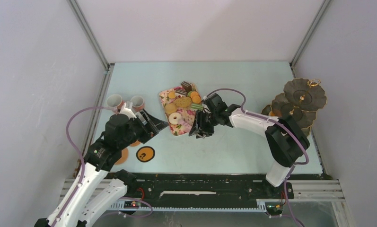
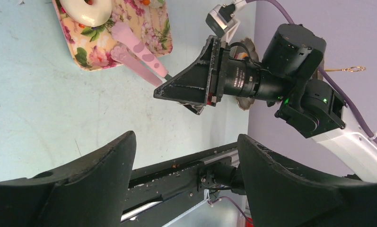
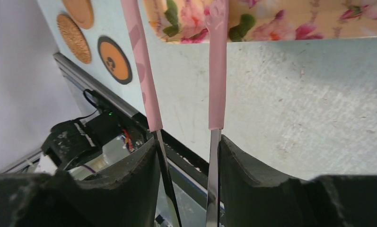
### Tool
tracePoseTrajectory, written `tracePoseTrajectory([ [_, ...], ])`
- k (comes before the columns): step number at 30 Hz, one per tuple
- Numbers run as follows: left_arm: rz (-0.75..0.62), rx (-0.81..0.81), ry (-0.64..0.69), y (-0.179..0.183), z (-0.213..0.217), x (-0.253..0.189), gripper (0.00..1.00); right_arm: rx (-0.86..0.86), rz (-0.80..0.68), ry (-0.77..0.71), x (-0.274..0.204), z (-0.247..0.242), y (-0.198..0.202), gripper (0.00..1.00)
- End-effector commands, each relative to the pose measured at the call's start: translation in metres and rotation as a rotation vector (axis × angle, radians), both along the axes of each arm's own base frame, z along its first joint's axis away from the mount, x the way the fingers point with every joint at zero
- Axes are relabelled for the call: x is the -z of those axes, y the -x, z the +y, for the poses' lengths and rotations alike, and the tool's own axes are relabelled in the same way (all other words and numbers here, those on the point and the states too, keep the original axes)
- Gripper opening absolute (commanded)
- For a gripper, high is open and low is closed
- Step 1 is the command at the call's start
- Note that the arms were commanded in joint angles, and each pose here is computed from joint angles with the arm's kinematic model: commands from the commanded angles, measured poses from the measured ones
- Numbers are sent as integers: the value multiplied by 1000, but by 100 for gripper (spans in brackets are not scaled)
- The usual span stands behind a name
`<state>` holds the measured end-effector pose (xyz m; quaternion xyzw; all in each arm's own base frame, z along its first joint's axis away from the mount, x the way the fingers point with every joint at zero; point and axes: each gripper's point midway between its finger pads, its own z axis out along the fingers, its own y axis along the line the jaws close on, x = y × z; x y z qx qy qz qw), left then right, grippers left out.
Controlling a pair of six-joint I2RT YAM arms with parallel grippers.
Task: Serve the afternoon tea
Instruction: Pick up the desert from the tray.
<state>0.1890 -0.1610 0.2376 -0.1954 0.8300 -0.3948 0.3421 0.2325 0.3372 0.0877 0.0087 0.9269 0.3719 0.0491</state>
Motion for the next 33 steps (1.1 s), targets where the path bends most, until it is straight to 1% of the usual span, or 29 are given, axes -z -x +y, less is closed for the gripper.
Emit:
tracePoseTrajectory([
  [1,-37,4,-20,-3,1,-5,82,-60,-91,31,-2,5,-13,48],
  [5,-37,2,-20,-2,2,-6,82,-81,-87,27,5,8,-16,49],
  [14,-35,-2,-15,-1,3,-5,82,-130,-63,-48,0,22,-21,48],
  [21,-35,-6,-10,-1,3,-5,82,-172,3,-123,-5,32,-13,48],
  [27,-34,-3,1,0,2,-4,82,-147,59,-93,8,30,-16,47],
  [33,-34,-3,1,0,2,-4,82,-141,85,-116,7,39,-22,46],
])
